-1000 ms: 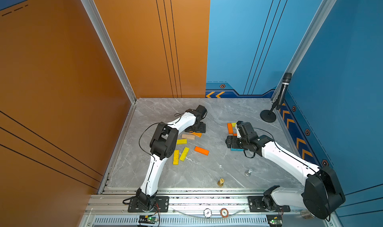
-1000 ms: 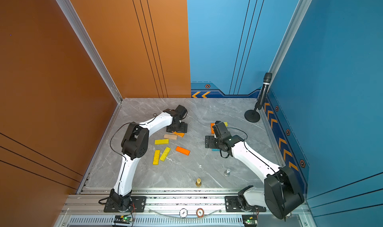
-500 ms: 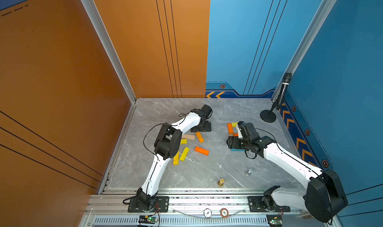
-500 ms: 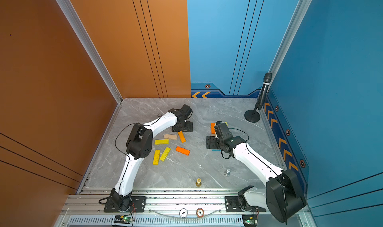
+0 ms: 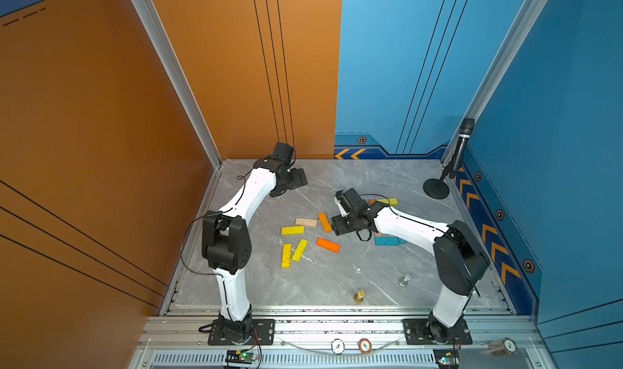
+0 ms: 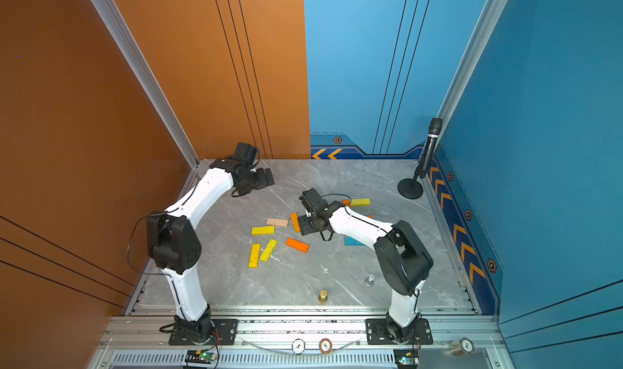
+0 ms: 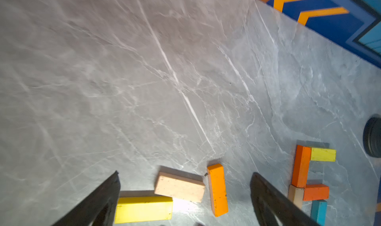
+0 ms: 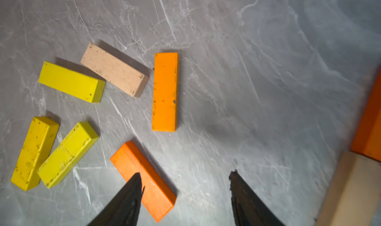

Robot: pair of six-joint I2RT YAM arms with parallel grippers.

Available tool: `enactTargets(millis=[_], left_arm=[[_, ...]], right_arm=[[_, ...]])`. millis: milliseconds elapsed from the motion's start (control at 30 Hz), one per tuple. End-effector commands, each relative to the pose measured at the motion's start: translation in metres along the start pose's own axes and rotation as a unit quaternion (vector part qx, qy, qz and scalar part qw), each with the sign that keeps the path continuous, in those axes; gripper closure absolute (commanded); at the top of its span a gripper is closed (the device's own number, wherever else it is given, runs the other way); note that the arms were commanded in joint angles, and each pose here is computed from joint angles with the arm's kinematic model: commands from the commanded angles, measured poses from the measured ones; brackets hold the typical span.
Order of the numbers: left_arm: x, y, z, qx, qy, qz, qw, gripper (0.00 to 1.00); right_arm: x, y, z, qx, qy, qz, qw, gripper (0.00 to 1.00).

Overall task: Assemble the number 6 with building blocks
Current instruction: Adjust the building block at the center of the board.

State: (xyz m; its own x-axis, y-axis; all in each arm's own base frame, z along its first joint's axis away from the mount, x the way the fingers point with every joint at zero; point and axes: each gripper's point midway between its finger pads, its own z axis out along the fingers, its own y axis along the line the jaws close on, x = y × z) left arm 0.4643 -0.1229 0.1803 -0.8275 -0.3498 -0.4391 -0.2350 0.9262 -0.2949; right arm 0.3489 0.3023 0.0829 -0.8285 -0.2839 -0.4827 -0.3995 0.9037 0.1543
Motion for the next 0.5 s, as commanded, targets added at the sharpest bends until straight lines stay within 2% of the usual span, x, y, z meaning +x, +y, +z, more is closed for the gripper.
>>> enactTargets(millis=[0,200,300,467], left_arm=[[0.027,0.017,-0.003,-0.020,0.028,0.024,0.999,0.01],[0.043,0.050,-0.022,-0.034,0.027,0.015,0.999,0.00],[0.049,0.058,-0.031,-0.033,0.024,0.017,0.999,0.00],[0.059,0.063,-0.043,-0.025,0.019,0.022,0.999,0.00]], right_arm=[[0.000,0.014,0.016,0.014,0.022,-0.011,1.000,0.35],[-0.003,0.020,0.055,0.042,0.053,0.000,0.998,0.45],[-0.002,0.018,0.065,0.056,0.058,0.014,0.997,0.51],[0.000,0.013,0.076,0.077,0.059,0.029,0.995,0.54]])
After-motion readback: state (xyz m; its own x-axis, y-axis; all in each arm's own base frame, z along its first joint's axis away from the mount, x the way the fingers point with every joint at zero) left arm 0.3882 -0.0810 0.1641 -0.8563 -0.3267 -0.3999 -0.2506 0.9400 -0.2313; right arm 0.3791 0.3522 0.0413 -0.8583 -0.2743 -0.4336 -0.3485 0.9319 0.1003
